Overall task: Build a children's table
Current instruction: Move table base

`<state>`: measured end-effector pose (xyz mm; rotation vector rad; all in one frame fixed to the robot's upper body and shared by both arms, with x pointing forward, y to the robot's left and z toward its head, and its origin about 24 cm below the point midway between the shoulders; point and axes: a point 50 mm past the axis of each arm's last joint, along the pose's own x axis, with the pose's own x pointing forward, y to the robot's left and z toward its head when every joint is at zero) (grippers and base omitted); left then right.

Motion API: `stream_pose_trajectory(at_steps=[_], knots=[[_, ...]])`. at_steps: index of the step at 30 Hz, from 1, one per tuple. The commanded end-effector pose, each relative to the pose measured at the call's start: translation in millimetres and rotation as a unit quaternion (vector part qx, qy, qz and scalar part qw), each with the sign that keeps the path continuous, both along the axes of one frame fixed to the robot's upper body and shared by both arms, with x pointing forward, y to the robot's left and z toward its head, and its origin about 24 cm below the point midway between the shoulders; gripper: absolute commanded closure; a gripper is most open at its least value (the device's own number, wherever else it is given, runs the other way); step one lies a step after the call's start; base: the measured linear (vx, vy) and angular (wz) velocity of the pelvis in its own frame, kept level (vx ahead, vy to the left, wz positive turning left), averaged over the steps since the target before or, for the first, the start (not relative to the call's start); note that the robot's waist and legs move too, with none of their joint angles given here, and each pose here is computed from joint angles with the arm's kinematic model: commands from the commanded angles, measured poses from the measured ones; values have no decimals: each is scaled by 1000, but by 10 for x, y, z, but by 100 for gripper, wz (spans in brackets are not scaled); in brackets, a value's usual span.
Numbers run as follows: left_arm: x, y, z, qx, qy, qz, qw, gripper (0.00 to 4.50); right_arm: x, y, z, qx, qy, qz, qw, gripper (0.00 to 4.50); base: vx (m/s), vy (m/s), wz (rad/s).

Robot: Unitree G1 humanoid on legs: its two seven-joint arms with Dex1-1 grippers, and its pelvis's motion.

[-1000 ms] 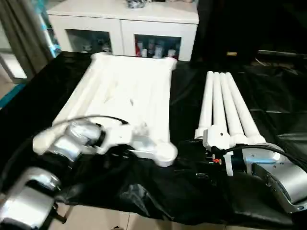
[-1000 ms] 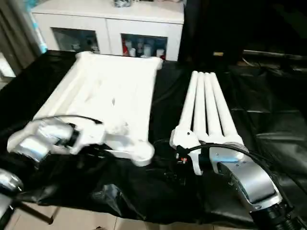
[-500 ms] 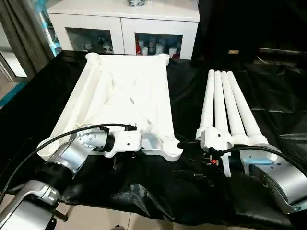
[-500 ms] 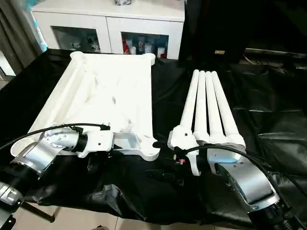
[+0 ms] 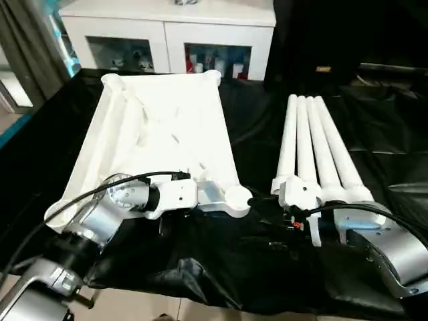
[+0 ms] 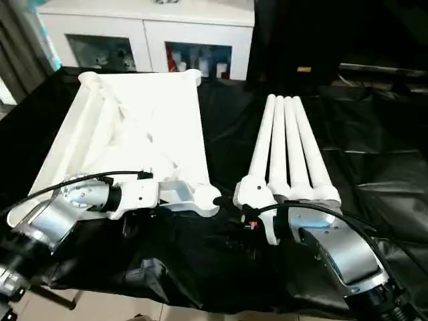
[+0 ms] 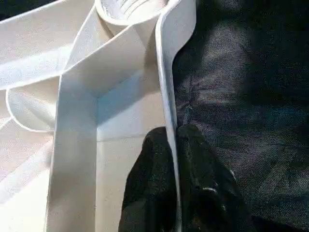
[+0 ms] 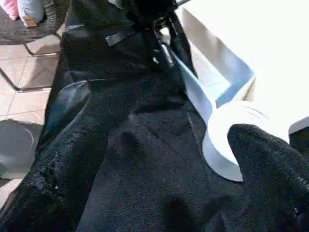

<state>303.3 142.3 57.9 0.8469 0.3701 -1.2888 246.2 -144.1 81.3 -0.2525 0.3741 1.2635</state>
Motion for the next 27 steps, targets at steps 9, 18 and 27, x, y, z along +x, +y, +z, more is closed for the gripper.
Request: stream_pose_trajectory(at_steps=[9, 18, 27], knots=[[77, 75, 141, 24, -49, 66, 996, 445, 17, 9, 13, -1, -13, -10, 1000, 4, 0, 0, 0], [-75, 42, 120, -7, -18, -5, 1000, 385, 15, 6, 25, 25, 32, -41, 998, 4, 0, 0, 0], [-63, 174, 315, -56, -24, 23, 998, 307, 28, 45, 159, 59, -11, -47, 997, 4, 0, 0, 0]])
